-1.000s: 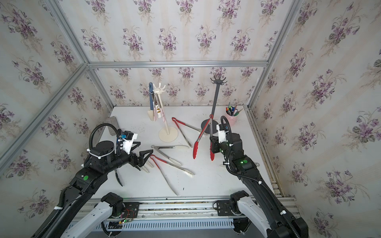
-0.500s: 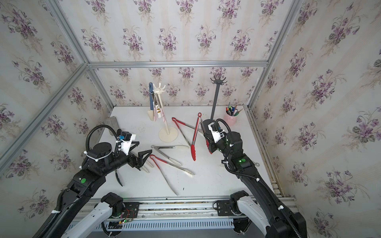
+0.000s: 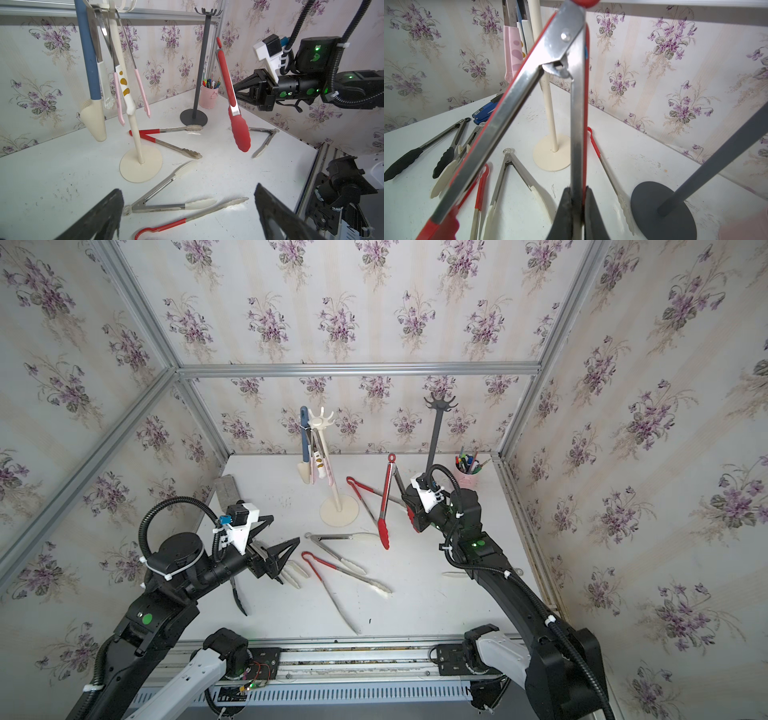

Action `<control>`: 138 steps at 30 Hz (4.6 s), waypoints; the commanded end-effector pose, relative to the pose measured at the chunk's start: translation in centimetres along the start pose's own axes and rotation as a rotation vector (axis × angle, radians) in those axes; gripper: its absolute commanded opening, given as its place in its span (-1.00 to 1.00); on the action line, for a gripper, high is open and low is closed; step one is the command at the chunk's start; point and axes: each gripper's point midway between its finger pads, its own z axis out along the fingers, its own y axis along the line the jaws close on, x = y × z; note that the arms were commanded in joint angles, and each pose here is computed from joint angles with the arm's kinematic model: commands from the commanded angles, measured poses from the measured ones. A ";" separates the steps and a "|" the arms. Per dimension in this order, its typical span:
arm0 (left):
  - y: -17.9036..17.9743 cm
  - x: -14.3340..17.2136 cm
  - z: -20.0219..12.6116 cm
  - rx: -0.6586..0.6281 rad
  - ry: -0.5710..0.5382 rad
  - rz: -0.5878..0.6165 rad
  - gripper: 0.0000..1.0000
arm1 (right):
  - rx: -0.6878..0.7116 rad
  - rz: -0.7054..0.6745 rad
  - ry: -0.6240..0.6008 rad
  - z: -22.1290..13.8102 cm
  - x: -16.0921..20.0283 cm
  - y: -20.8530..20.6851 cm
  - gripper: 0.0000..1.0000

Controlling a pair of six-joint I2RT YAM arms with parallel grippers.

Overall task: Hang food tongs on kitchen utensil racks
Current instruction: Pick up the food tongs from the center of the board, then hang the food tongs on the rack.

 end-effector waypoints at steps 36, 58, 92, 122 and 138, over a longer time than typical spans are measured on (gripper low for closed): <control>-1.7 -4.3 -3.0 0.043 -0.143 0.035 0.99 | -0.229 -0.177 -0.135 9.5 -7.4 3.1 -1.00; -1.5 -3.4 -3.4 0.019 -0.132 0.034 0.99 | -0.303 -0.234 -0.134 12.8 -8.6 5.3 -1.00; -1.1 -3.0 -4.0 -0.014 -0.122 0.035 0.99 | -0.287 -0.216 -0.119 14.9 -8.8 4.7 -1.00; -1.0 -2.8 -3.9 -0.014 -0.112 0.016 0.99 | -0.279 -0.146 -0.063 15.3 -7.3 4.5 -0.83; -0.6 -2.3 -3.7 -0.033 -0.101 -0.001 0.99 | -0.151 -0.054 -0.097 12.3 -6.8 3.2 0.09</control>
